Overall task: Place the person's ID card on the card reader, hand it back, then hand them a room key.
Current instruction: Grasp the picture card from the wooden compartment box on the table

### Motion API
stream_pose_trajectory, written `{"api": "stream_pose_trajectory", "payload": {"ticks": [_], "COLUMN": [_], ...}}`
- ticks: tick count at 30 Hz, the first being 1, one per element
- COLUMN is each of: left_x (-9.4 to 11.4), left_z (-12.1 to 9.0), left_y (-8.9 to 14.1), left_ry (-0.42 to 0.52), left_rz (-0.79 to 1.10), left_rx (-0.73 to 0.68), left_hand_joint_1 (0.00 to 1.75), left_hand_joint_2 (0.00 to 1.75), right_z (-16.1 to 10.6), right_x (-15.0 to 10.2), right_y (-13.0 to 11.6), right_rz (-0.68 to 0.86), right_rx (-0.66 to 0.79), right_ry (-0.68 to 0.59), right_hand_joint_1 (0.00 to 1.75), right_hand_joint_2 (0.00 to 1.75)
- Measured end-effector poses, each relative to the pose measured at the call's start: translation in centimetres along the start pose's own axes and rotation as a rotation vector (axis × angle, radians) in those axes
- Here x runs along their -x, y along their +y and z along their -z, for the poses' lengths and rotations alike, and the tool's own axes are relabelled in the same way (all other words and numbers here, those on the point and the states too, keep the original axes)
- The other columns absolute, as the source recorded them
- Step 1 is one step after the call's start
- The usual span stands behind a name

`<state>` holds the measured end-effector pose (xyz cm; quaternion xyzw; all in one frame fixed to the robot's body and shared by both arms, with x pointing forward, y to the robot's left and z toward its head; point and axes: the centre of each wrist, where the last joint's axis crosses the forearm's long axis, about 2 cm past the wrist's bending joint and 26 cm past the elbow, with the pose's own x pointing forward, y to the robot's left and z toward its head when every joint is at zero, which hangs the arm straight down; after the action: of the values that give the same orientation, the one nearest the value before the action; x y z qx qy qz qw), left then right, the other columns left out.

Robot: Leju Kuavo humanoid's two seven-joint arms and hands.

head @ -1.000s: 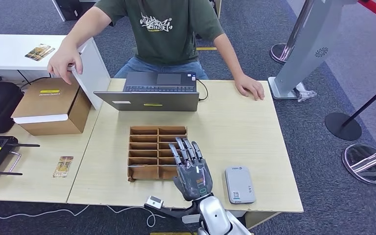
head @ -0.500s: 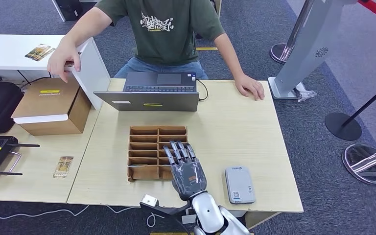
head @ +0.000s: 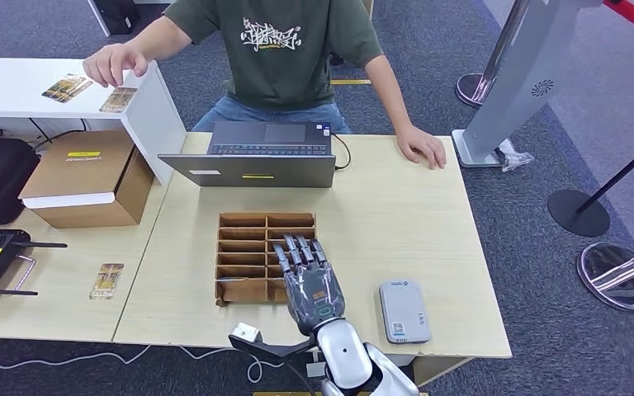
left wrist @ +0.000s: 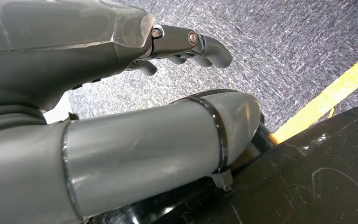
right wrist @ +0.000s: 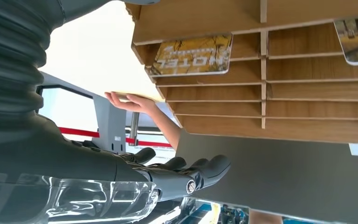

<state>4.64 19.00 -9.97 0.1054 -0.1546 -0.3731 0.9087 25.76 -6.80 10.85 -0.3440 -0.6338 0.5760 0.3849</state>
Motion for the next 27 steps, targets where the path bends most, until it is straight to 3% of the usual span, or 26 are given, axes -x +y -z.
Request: {"api": "stream_pose_trajectory", "payload": {"ticks": [27], "left_x": [0.0], "left_z": [0.0], "left_y": [0.0], "left_ry": [0.0], "left_rz": [0.026], "left_rx": [0.013], "left_hand_joint_1": [0.0], "left_hand_joint_2": [0.0], "right_z": [0.9], "right_x": [0.0], "right_y": [-1.6], "right_rz": [0.023], "right_rx": [0.07], "right_ry": [-0.031], "right_hand_joint_1": [0.0], "right_hand_joint_2": [1.75]}}
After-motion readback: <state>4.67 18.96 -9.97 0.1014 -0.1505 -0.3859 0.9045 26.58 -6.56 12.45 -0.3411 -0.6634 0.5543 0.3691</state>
